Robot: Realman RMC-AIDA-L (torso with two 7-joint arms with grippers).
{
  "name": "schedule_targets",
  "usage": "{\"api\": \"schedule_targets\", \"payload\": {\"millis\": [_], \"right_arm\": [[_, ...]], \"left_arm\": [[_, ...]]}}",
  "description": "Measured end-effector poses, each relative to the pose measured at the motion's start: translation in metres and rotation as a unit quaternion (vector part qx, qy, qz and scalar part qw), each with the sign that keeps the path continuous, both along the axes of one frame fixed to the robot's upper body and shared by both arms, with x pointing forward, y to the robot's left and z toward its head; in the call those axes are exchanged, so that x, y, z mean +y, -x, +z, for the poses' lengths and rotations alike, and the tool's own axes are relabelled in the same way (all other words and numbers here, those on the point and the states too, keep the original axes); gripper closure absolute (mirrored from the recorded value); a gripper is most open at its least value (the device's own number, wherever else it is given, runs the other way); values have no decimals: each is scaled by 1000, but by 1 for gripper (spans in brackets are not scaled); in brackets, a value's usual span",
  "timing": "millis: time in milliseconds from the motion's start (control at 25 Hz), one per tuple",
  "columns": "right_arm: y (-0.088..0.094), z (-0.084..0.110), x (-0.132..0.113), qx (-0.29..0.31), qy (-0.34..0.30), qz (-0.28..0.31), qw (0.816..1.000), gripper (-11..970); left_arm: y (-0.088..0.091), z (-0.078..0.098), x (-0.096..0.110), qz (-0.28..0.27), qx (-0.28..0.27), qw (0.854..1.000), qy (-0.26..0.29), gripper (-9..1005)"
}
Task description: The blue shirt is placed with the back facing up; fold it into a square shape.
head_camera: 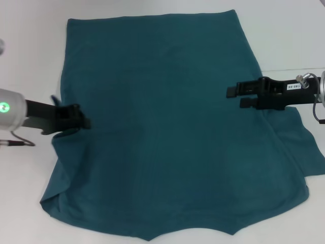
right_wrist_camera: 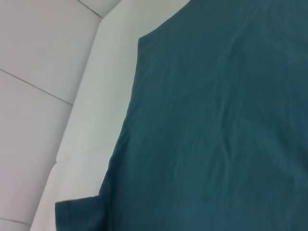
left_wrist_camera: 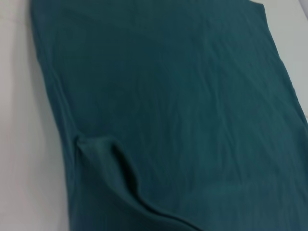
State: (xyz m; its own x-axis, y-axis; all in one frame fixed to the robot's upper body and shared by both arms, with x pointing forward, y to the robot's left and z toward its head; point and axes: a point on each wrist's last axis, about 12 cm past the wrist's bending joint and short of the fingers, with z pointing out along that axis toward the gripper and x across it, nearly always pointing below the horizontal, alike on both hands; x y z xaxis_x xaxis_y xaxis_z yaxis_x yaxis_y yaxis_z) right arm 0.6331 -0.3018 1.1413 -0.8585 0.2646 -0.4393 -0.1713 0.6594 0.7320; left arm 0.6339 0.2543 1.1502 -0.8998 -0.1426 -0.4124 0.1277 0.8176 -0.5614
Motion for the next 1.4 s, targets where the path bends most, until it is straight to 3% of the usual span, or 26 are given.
{"api": "schedule_targets", "payload": {"millis": [480, 1000, 1240, 1400], "right_arm": [[1, -1, -1, 2, 0, -1, 1000, 290], [2, -3, -1, 0, 5, 2, 1000, 290], [2, -3, -1, -5, 10, 7, 1000, 290], [2, -2, -2, -14, 15, 12, 1000, 290]], "left_arm": [[-10, -15, -32, -14, 7, 1000, -11, 983], [-11, -18, -36, -23, 5, 1000, -21, 968], [-9, -16, -29, -12, 1, 1000, -3, 757], [-1, -10, -17, -4, -19, 999, 49, 572]]}}
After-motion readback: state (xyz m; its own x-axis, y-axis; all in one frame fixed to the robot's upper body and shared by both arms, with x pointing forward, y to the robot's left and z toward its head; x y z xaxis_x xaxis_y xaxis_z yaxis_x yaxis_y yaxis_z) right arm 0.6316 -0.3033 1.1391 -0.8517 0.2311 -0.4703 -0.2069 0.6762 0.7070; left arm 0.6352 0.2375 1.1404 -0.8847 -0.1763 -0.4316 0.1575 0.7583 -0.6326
